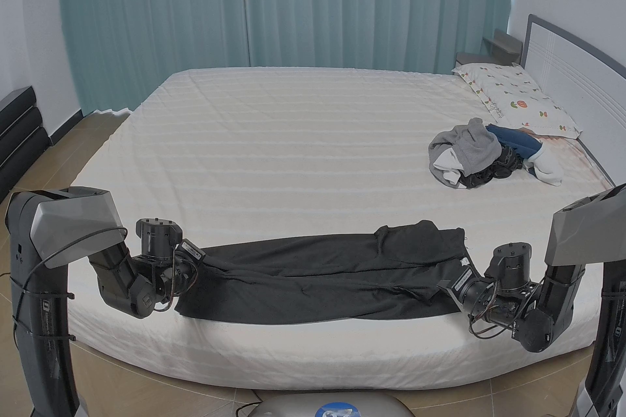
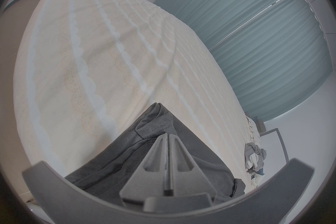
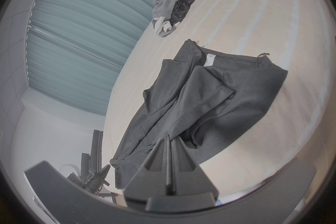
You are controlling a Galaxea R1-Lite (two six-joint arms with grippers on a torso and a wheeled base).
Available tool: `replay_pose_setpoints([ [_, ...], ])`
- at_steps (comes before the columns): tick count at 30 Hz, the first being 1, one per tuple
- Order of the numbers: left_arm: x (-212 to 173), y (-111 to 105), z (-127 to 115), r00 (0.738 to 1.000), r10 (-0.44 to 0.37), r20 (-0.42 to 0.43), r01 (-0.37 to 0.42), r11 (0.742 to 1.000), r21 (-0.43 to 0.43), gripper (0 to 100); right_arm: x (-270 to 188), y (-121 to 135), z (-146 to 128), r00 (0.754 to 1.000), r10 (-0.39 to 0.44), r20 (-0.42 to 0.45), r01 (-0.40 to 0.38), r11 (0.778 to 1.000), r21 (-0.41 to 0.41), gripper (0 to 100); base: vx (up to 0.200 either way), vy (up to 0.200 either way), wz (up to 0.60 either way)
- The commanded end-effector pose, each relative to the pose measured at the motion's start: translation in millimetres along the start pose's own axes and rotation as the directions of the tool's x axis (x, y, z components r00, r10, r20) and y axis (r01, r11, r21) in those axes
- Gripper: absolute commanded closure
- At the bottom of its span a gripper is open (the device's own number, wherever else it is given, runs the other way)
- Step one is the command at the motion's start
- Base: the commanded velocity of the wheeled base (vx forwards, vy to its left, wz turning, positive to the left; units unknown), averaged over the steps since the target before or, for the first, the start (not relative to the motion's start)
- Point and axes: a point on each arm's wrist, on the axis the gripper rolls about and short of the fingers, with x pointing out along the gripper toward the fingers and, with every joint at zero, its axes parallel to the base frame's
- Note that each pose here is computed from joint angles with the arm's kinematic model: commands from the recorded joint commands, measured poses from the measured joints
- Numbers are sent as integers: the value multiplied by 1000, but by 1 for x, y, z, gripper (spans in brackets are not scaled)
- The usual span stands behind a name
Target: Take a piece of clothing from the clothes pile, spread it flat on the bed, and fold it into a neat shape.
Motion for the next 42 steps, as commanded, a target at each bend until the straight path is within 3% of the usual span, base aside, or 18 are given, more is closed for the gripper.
replay_pose_setpoints([
  [1,0,0,0,1000,1,0,-1,1000,0,100,-6,-3,-2,1000,-19,-15,19,1000,-4,100,0,0,0],
  [3,0,0,0,1000,1,0,-1,1000,0,100,-7,-9,-6,998,-42,-39,41,999,-16,100,0,0,0],
  [4,0,0,0,1000,1,0,-1,1000,0,100,-6,-14,-8,997,-61,-52,60,998,-28,0,0,0,0],
  [10,0,1,0,1000,3,-1,-3,1000,0,100,-4,-22,-9,995,-85,-49,81,993,-89,0,0,0,0],
  [15,0,1,0,1000,3,-1,-3,1000,0,100,-24,-3,18,999,-4,50,8,996,-88,0,0,0,0],
  [19,0,1,0,1000,3,-1,-3,1000,0,100,-22,-10,39,995,-5,96,11,998,-62,0,0,0,0],
  [27,0,0,0,1000,1,0,-1,1000,0,100,5,-38,52,996,-39,76,41,999,-19,0,0,0,0],
  [39,0,0,0,1000,2,1,-2,1000,0,100,28,-54,45,999,-50,20,50,998,-43,0,0,0,0],
  [40,0,0,0,1000,2,1,-2,1000,0,100,29,-54,46,999,-47,22,48,998,-44,100,0,0,0],
  [42,0,1,0,1000,3,0,-3,1000,0,100,31,-56,45,999,-43,24,45,998,-48,100,0,0,0],
])
